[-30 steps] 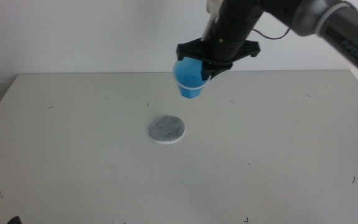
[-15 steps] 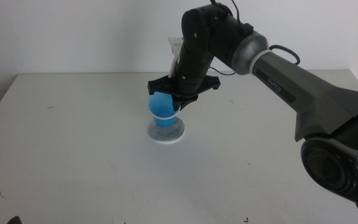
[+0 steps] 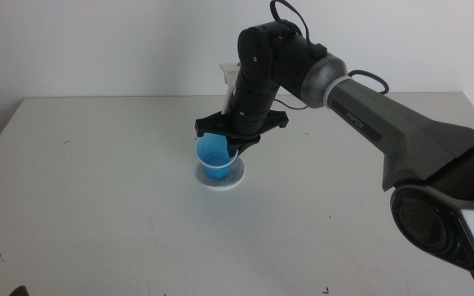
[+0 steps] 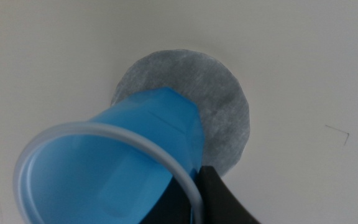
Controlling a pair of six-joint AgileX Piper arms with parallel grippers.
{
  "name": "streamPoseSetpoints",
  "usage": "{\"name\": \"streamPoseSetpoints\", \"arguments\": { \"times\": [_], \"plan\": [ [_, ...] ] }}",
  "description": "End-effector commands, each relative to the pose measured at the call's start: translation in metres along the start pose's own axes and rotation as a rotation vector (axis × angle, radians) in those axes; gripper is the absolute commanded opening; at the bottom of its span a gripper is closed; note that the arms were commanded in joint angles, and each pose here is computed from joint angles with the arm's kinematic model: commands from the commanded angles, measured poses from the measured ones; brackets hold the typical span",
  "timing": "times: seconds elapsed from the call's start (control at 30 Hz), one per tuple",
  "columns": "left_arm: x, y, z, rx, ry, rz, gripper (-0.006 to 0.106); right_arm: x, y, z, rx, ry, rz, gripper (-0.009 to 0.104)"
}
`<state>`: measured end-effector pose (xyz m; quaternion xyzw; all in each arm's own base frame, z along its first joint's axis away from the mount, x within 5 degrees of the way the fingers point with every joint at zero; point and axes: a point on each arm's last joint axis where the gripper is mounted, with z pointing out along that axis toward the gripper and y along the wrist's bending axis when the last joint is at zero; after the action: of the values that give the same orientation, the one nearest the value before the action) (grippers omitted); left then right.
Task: Place an empty cup on a cup mat.
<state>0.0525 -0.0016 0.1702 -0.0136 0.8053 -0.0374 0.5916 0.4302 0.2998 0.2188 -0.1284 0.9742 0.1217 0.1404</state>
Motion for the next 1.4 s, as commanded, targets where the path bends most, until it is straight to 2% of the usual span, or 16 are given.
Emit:
{"name": "streamPoseSetpoints", "arguments": {
  "times": [0.0,0.17,0.2,0.47,0.73,1.1,1.37],
  "plan": [
    [-0.008,-0.001,-0.002,0.011,-0.082,-0.011,0.105,-0.003,0.007,-0.045,-0.019,-0.051,-0.027,-0.001],
    [-0.008,-0.001,-0.002,0.011,-0.082,-0.011,0.105,-0.002,0.005,-0.039,-0.012,-0.034,-0.025,-0.001],
    [-0.008,-0.001,-0.002,0.011,-0.082,-0.011,0.105,-0.002,0.004,-0.038,-0.009,-0.035,-0.025,0.008],
    [-0.008,-0.001,-0.002,0.011,-0.082,-0.011,0.105,-0.005,0.005,-0.045,-0.017,-0.061,-0.026,0.037],
    [-0.008,-0.001,-0.002,0.011,-0.082,-0.011,0.105,-0.012,0.01,-0.083,-0.039,-0.165,-0.036,0.06],
    [-0.008,-0.001,-0.002,0.011,-0.082,-0.011,0.105,-0.004,-0.017,-0.206,0.033,-0.39,-0.054,0.063],
    [-0.008,-0.001,-0.002,0.011,-0.082,-0.011,0.105,0.032,-0.074,-0.264,0.111,-0.457,0.044,0.063]
  ]
}}
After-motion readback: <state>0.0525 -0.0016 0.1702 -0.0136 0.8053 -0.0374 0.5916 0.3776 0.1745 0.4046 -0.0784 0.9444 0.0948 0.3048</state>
